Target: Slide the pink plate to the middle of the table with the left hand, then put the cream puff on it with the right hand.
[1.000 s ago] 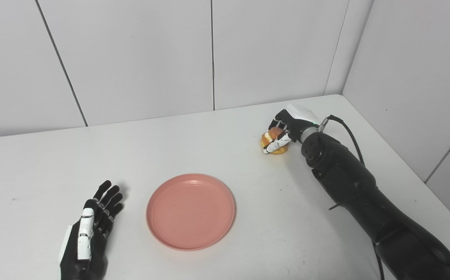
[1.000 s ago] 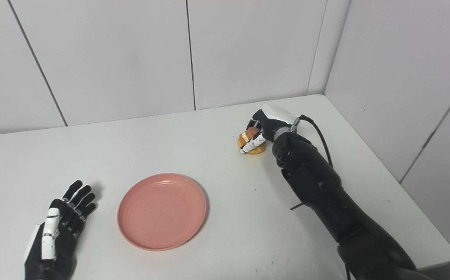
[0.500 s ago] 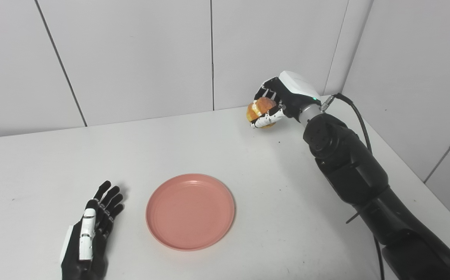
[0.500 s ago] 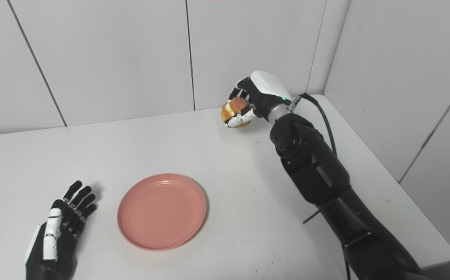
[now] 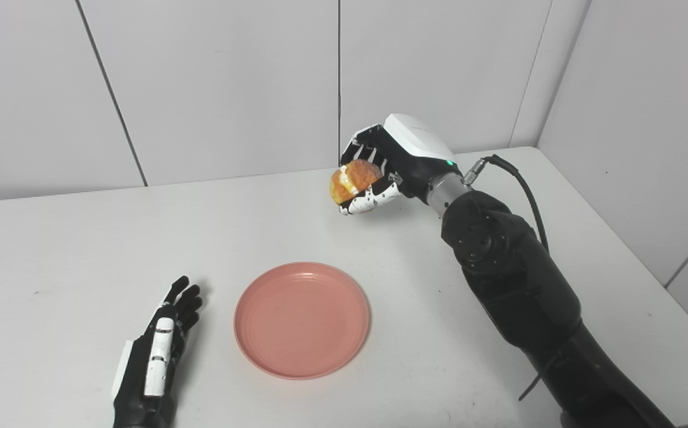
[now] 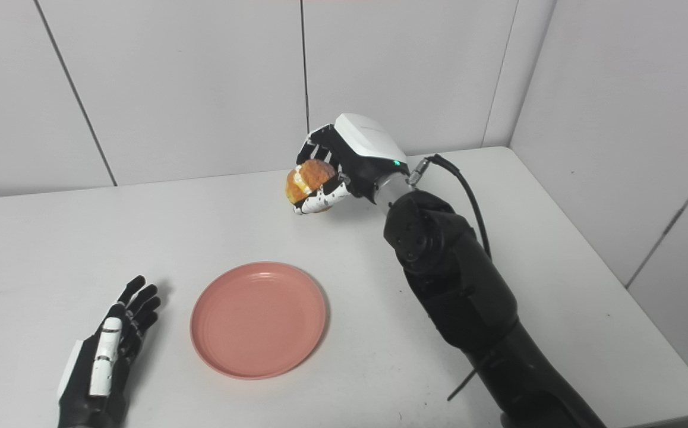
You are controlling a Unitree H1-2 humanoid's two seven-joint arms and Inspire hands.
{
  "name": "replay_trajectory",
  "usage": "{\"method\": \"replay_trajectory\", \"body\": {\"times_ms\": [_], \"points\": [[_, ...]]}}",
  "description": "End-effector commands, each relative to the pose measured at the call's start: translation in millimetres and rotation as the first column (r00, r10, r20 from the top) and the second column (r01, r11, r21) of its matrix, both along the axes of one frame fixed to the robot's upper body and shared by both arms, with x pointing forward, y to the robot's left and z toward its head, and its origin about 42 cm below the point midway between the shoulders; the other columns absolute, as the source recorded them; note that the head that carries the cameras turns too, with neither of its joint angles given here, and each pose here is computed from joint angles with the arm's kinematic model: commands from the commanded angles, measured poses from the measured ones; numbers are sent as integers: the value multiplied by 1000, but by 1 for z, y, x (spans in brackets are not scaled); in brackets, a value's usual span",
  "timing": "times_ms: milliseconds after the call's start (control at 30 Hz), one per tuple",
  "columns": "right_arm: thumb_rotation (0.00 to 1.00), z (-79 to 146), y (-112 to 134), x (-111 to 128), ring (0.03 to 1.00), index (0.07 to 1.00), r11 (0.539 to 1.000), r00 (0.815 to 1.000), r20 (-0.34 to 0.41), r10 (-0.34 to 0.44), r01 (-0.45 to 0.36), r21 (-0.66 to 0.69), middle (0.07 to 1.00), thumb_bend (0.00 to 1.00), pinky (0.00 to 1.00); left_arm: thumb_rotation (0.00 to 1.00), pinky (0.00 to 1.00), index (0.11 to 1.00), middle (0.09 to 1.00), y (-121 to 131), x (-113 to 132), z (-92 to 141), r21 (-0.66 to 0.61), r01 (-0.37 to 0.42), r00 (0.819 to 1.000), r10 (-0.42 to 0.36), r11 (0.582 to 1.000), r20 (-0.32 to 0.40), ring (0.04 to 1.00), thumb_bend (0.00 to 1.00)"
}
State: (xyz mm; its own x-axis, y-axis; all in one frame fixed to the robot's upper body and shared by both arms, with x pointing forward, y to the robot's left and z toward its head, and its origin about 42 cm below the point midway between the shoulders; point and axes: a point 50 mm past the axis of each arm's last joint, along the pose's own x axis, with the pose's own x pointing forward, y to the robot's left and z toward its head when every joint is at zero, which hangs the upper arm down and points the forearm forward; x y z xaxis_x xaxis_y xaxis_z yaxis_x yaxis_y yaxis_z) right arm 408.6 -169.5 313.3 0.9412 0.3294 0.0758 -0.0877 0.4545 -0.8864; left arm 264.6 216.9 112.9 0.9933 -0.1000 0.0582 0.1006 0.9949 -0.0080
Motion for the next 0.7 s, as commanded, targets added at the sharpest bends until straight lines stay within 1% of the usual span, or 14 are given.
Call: {"method": "replay_trajectory", "body": {"times_ms": [0, 67, 167, 400, 567, 667], "points": [[123, 23, 11, -5, 406, 489, 999, 995, 88, 45, -45, -4, 481, 505, 323, 1000, 921, 897, 911, -3, -11, -1, 12, -26, 999, 26, 1000, 27, 908, 492], [124, 22, 17, -8, 397, 489, 997, 994, 89, 70, -68, -19, 476, 506, 318, 1000, 922, 901, 914, -6, -13, 0, 24, -34, 999, 33, 999, 39, 913, 491], [124, 17, 29, -15, 380, 490, 994, 991, 70, 111, -109, -28, 466, 506, 297, 1000, 918, 904, 918, -10, -17, 1, 41, -44, 997, 41, 998, 64, 920, 485], [124, 7, 41, -27, 370, 489, 984, 984, 28, 173, -173, -33, 457, 507, 295, 1000, 924, 909, 923, -21, -19, 6, 52, -42, 996, 38, 998, 77, 930, 507], [121, 0, 44, -31, 390, 489, 977, 977, 17, 211, -210, -40, 473, 507, 317, 1000, 920, 907, 922, -29, -18, 11, 45, -45, 995, 41, 998, 91, 925, 505], [122, -9, 50, -32, 413, 489, 975, 976, -15, 217, -218, -38, 493, 507, 339, 1000, 918, 905, 917, -33, -18, 13, 44, -52, 995, 48, 998, 92, 922, 506]]}}
